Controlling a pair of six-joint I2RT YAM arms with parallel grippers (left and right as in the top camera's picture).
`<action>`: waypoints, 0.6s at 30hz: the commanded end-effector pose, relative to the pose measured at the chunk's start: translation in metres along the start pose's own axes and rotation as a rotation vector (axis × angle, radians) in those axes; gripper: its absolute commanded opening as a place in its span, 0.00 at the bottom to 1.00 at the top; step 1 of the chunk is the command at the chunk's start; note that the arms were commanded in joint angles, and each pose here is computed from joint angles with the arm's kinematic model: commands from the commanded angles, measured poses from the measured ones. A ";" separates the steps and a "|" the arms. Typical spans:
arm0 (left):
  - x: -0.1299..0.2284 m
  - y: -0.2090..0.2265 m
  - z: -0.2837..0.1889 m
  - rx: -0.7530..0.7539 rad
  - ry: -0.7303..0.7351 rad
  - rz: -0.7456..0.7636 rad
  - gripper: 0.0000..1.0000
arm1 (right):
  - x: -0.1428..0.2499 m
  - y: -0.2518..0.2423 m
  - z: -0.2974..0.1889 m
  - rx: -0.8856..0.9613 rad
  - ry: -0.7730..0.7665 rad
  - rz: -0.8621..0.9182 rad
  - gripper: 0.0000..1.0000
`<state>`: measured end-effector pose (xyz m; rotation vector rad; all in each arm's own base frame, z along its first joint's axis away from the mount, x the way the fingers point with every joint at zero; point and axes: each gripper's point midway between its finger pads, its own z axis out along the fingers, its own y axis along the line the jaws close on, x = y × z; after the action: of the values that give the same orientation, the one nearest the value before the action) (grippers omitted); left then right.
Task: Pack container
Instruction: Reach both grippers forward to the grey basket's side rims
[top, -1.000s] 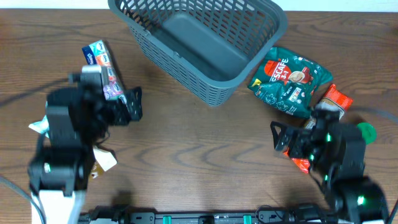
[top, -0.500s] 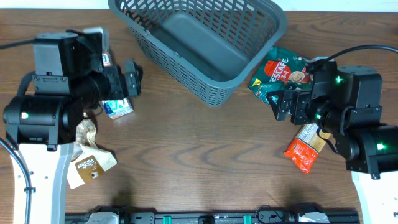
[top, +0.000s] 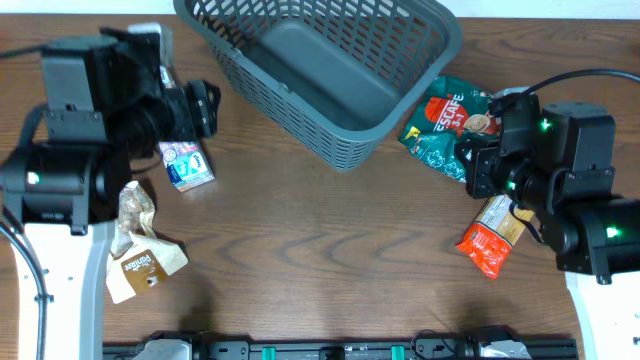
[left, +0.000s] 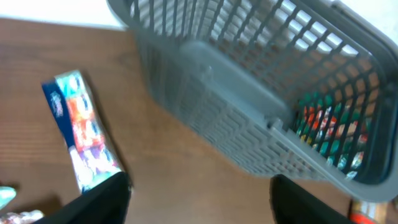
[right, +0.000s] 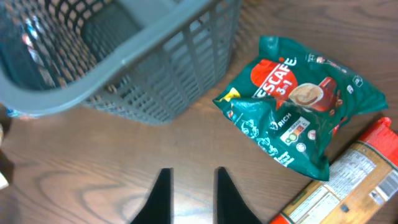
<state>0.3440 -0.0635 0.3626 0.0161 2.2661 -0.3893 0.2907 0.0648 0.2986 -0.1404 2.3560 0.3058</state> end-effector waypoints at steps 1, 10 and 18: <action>-0.025 -0.006 0.004 0.018 -0.031 0.020 0.56 | -0.018 0.001 -0.005 0.001 -0.033 -0.006 0.01; -0.070 -0.012 0.048 0.044 -0.087 0.046 0.27 | -0.017 0.033 0.020 -0.076 0.041 -0.068 0.01; -0.071 -0.005 0.083 0.041 -0.060 0.042 0.06 | 0.001 0.092 0.027 -0.196 0.094 -0.202 0.01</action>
<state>0.4452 -0.0803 0.3639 0.0531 2.2022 -0.3988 0.2975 0.1429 0.2884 -0.4252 2.4021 0.4148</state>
